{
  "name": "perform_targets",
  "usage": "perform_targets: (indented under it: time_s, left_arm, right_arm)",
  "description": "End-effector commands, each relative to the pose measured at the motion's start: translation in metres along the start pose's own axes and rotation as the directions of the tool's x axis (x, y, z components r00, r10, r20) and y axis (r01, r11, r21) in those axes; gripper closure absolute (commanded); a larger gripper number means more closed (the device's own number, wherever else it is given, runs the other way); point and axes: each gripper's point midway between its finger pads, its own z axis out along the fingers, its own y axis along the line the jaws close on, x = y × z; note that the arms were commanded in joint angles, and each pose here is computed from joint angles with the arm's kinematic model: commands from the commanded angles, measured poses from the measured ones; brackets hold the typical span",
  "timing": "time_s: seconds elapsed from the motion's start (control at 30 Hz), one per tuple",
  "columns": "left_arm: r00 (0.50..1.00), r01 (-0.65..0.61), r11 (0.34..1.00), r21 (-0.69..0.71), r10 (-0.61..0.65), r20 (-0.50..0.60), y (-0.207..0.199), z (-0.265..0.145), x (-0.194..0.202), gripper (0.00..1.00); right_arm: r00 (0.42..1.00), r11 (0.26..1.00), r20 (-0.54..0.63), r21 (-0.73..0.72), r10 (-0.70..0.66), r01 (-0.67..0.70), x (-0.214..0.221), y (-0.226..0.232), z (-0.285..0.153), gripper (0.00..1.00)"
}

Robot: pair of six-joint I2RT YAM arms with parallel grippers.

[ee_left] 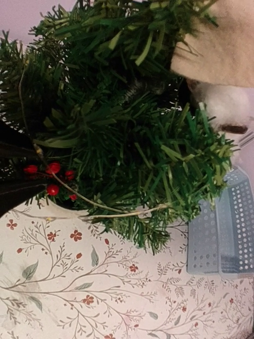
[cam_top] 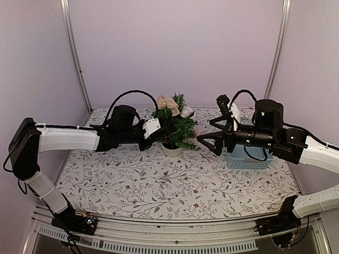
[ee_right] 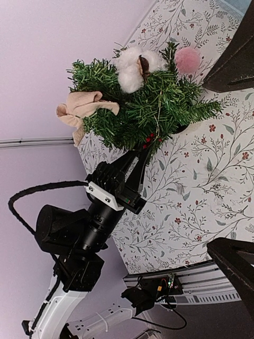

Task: Decorate the small christmas tree

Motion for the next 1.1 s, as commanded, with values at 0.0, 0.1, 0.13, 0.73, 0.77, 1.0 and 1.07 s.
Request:
perform_targets:
  time_s: [0.0,0.1,0.13,0.73,0.77,1.0,1.07]
  left_arm:
    - [1.0,-0.016,1.0,-0.018,0.017,0.02,0.003,-0.013,-0.015,0.82]
    - [1.0,-0.016,1.0,-0.021,0.016,0.013,0.002,-0.017,-0.013,0.78]
    - [1.0,-0.015,1.0,-0.022,0.015,0.011,0.002,-0.019,-0.012,0.77]
    - [0.999,0.05,0.993,-0.107,-0.049,0.007,0.01,-0.082,-0.018,0.71]
    - [0.998,0.067,0.989,-0.13,-0.065,0.015,0.016,-0.088,-0.02,0.7]
    - [0.966,0.26,0.929,-0.265,-0.248,0.078,0.056,-0.133,-0.03,0.56]
    - [0.942,0.335,0.896,-0.291,-0.314,0.116,0.07,-0.143,-0.033,0.49]
  right_arm:
    - [1.0,1.0,0.006,0.001,-0.002,0.002,-0.002,-0.002,-0.001,0.01]
    - [1.0,1.0,0.006,-0.001,-0.002,0.002,-0.003,-0.001,-0.001,0.01]
    - [1.0,1.0,0.009,-0.002,-0.003,0.003,-0.004,-0.001,-0.002,0.01]
    - [1.0,1.0,0.016,0.003,-0.001,0.001,-0.007,-0.002,-0.002,0.01]
    - [1.0,1.0,0.018,0.007,-0.001,0.001,-0.007,-0.002,-0.002,0.01]
    - [1.0,0.999,0.027,0.04,0.016,-0.017,-0.008,-0.013,-0.004,0.01]
    - [0.999,0.998,0.029,0.051,0.033,-0.035,-0.007,-0.023,-0.005,0.01]
